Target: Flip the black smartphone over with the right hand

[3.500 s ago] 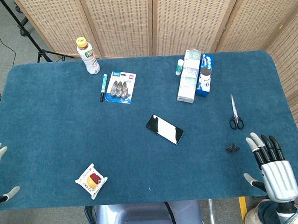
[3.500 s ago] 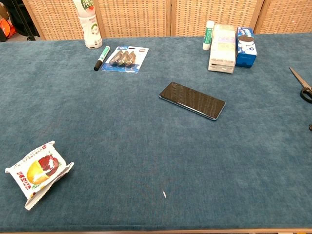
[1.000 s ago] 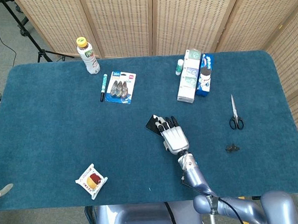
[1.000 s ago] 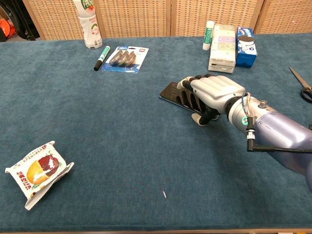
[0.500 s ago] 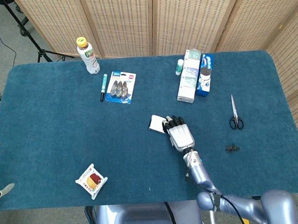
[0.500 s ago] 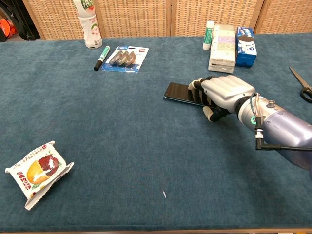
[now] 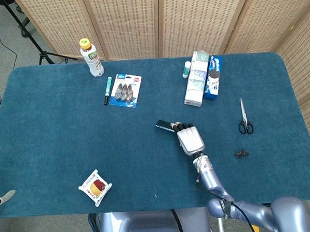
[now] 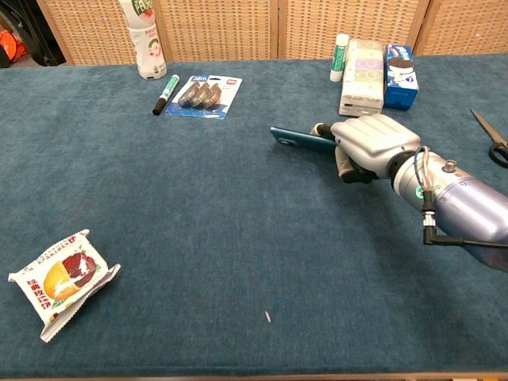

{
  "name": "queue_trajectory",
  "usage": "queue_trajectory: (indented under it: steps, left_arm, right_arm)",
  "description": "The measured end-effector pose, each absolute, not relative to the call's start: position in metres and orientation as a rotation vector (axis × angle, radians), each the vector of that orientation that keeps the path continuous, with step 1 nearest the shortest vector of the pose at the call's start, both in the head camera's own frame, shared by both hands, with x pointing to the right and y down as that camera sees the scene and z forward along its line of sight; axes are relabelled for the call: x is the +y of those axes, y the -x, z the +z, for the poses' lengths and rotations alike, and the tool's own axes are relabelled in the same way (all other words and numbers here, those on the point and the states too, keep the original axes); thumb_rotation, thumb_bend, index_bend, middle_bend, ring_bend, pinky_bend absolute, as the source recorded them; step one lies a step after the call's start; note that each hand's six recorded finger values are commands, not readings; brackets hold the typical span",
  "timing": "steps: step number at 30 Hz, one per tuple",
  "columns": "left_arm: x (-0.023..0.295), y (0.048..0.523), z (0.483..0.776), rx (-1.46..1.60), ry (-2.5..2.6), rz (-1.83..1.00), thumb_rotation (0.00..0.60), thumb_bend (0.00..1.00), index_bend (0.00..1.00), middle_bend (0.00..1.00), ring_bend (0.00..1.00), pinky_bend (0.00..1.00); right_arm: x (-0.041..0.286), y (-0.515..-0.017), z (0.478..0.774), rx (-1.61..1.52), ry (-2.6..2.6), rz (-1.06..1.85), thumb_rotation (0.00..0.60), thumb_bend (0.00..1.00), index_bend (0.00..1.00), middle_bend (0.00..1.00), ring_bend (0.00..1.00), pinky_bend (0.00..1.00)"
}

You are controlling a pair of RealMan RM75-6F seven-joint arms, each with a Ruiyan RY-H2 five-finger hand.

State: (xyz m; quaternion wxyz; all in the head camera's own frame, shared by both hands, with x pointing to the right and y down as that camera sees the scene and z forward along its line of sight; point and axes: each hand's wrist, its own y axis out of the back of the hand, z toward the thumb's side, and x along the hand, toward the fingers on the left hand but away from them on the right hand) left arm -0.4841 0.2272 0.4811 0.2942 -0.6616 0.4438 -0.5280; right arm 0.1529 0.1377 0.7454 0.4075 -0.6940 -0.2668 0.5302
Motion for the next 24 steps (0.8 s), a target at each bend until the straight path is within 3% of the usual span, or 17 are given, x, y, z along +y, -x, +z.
queue_trajectory:
  steps: [9, 11, 13, 15, 19, 24]
  left_arm:
    - [0.227, 0.485, 0.483, 1.181, 1.765, -1.416, 0.6, 0.0, 0.0, 0.0, 0.0, 0.0]
    - [0.226, 0.486, 0.483, 1.183, 1.765, -1.42, 0.6, 0.0, 0.0, 0.0, 0.0, 0.0]
    - [0.226, 0.486, 0.483, 1.185, 1.765, -1.422, 0.6, 0.0, 0.0, 0.0, 0.0, 0.0]
    - [0.225, 0.486, 0.482, 1.188, 1.763, -1.42, 0.6, 0.0, 0.0, 0.0, 0.0, 0.0]
    - [0.226, 0.486, 0.482, 1.189, 1.764, -1.417, 0.6, 0.0, 0.0, 0.0, 0.0, 0.0]
    - [0.226, 0.486, 0.482, 1.191, 1.763, -1.416, 0.6, 0.0, 0.0, 0.0, 0.0, 0.0]
  right_arm:
    - [0.108, -0.156, 0.744, -0.767, 1.753, 1.37, 0.6, 0.95, 0.31, 0.37, 0.36, 0.31]
    - [0.101, -0.16, 0.746, -0.802, 1.764, 1.403, 0.6, 0.9, 0.31, 0.33, 0.29, 0.31]
    - [0.093, -0.166, 0.747, -0.827, 1.763, 1.441, 0.6, 0.76, 0.29, 0.2, 0.09, 0.22]
    - [0.085, -0.173, 0.748, -0.836, 1.743, 1.472, 0.6, 0.63, 0.23, 0.08, 0.0, 0.14]
    - [0.073, -0.188, 0.75, -0.808, 1.69, 1.521, 0.6, 0.38, 0.16, 0.0, 0.0, 0.08]
    - [0.062, -0.201, 0.75, -0.803, 1.626, 1.54, 0.6, 0.36, 0.14, 0.0, 0.0, 0.07]
